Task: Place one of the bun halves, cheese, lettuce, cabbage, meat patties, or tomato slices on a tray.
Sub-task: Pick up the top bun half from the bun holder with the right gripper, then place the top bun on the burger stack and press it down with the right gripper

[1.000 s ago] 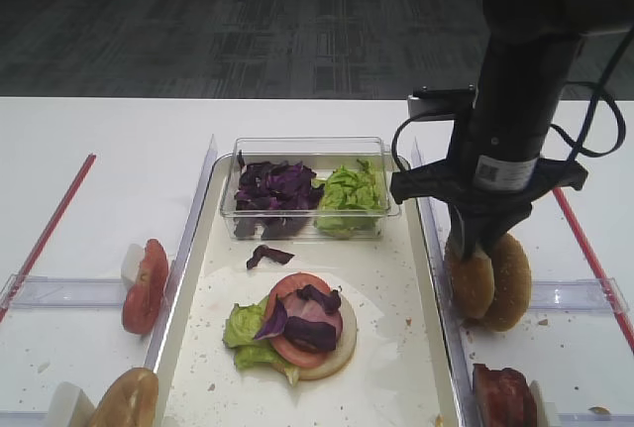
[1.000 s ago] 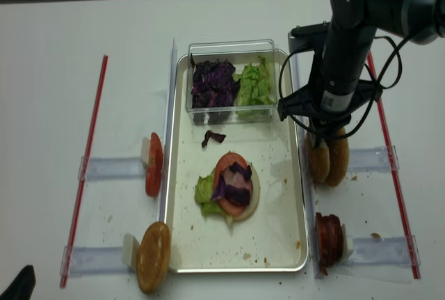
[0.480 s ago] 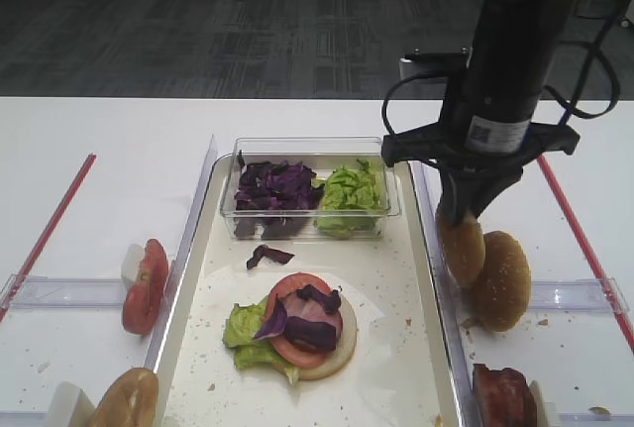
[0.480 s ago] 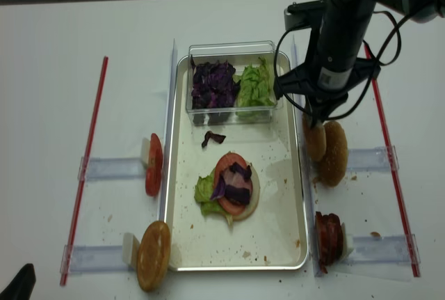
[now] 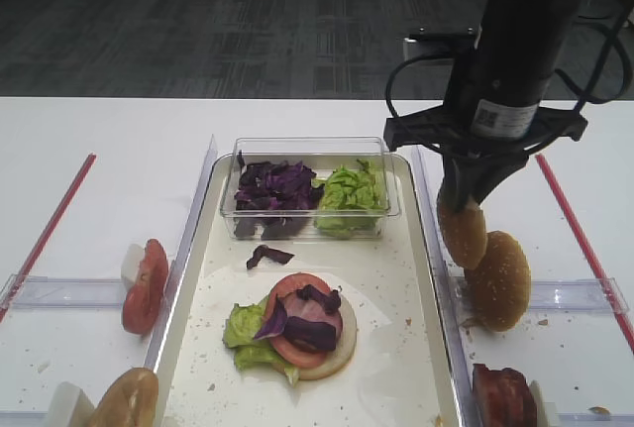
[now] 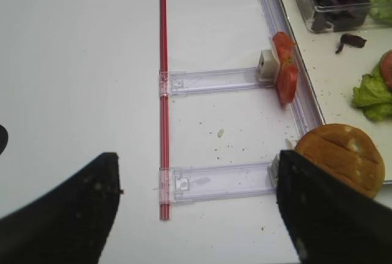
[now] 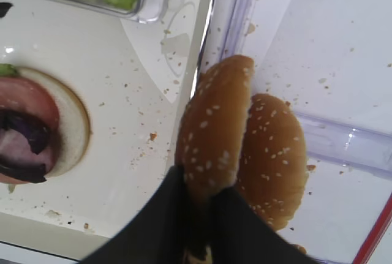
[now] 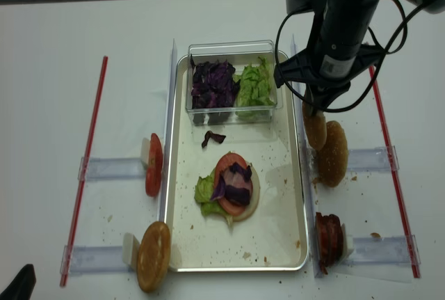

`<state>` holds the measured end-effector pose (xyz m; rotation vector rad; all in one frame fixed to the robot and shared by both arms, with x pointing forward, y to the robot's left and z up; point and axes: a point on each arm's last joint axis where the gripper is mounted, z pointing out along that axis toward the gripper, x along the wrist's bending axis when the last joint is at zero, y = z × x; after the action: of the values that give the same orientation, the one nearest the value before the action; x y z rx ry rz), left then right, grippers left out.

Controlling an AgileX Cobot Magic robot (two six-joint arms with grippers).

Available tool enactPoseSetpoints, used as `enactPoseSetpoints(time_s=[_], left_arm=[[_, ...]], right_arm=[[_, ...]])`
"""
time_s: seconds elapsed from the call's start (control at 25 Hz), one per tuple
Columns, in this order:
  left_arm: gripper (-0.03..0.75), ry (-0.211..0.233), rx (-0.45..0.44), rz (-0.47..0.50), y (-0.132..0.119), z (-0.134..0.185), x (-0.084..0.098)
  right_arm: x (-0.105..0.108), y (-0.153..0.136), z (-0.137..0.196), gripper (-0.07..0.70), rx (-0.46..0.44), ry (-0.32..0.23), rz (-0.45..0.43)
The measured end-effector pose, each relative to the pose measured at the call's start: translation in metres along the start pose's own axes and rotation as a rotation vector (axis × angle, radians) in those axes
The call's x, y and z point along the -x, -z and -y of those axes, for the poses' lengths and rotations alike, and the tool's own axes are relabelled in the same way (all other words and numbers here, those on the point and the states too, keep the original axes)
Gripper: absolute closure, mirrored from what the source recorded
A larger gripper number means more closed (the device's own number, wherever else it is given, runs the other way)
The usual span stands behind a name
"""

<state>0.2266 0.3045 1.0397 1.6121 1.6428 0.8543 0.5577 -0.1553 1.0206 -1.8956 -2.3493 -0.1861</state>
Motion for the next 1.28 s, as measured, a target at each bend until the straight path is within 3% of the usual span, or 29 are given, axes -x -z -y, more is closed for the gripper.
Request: enactPoseSetpoints(time_s=[0.2,0.48,0.84,1.28], left_arm=[[0.223,0.0,0.0,0.0,0.0,0.0,0.0],[0.223,0.0,0.0,0.0,0.0,0.0,0.0],[0.223,0.0,0.0,0.0,0.0,0.0,0.0],[0.223,0.0,0.0,0.0,0.0,0.0,0.0]], right_arm=[[-0.001,0.0,0.0,0.51,-0.001,0.004,-0.009],[-0.014,0.01,0.004,0.51,0.015,0.048,-0.149],[-0.024,0.037,0.018,0.511,0.08,0.088,-0.248],[-0.033,0.023,0.054,0.511,0.009,0.153,-0.453]])
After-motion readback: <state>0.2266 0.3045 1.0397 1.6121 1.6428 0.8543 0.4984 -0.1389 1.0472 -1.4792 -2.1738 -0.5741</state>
